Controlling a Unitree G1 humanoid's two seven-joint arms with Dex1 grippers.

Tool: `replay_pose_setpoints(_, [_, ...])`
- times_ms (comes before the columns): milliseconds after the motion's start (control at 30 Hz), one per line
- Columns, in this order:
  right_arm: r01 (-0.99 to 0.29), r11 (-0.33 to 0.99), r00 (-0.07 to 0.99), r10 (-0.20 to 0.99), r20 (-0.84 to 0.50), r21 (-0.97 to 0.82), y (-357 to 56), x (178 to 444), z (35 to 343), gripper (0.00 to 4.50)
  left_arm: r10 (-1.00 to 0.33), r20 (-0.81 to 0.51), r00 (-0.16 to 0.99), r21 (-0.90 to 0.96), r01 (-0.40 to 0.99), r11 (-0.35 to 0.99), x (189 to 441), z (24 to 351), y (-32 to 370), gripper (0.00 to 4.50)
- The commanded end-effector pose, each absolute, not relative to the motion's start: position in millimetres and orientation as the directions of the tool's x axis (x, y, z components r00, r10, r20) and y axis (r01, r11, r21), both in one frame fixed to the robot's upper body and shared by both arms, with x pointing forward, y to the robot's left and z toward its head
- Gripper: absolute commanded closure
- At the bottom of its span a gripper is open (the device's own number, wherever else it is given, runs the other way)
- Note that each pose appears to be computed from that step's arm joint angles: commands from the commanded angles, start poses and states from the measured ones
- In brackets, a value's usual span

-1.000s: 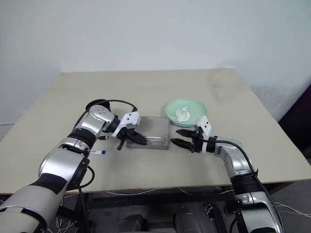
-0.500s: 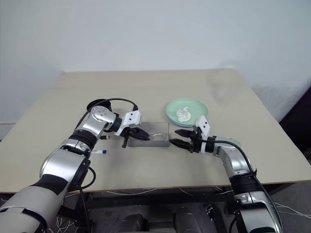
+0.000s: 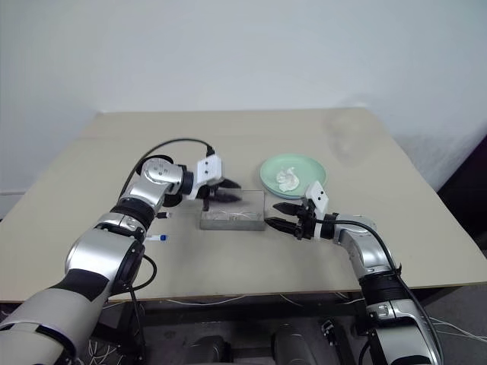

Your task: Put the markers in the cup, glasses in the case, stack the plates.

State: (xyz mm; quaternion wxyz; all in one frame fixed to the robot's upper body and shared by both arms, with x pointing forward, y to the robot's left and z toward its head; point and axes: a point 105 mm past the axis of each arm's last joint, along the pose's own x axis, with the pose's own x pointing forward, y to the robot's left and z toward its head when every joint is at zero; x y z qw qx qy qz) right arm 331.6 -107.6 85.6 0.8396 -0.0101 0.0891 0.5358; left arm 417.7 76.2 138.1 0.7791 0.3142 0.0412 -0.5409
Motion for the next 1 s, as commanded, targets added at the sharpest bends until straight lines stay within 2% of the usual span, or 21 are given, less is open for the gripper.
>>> replay_pose_setpoints(33, [-0.909,0.417,0.413,0.903,-0.114,0.013,-104,338,106,1.75,-0.759,-0.357,0.544,0.575,0.769,0.281,434,155,78,4.43])
replay_pose_setpoints(200, [-0.907,0.420,0.418,0.903,-0.102,0.003,-102,340,109,1.75,-0.596,-0.372,0.711,0.697,0.639,0.327,452,144,89,4.47])
replay_pose_setpoints(433, [-0.906,0.424,0.424,0.903,-0.075,-0.014,-100,338,118,1.75,-0.494,-0.452,0.743,0.730,0.626,0.275,452,115,96,4.47])
replay_pose_setpoints(767, [-0.893,0.449,0.449,0.892,-0.059,-0.013,-100,331,119,1.75,-0.410,-0.553,0.725,0.717,0.665,0.211,446,85,104,4.47])
replay_pose_setpoints(867, [-0.889,0.459,0.458,0.887,-0.057,-0.012,-101,329,120,1.75,-0.428,-0.577,0.695,0.680,0.700,0.220,443,80,103,4.47])
replay_pose_setpoints(1000, [-0.885,0.465,0.465,0.883,-0.058,-0.007,-102,328,118,1.75,-0.530,-0.577,0.621,0.555,0.774,0.303,436,85,94,4.47])
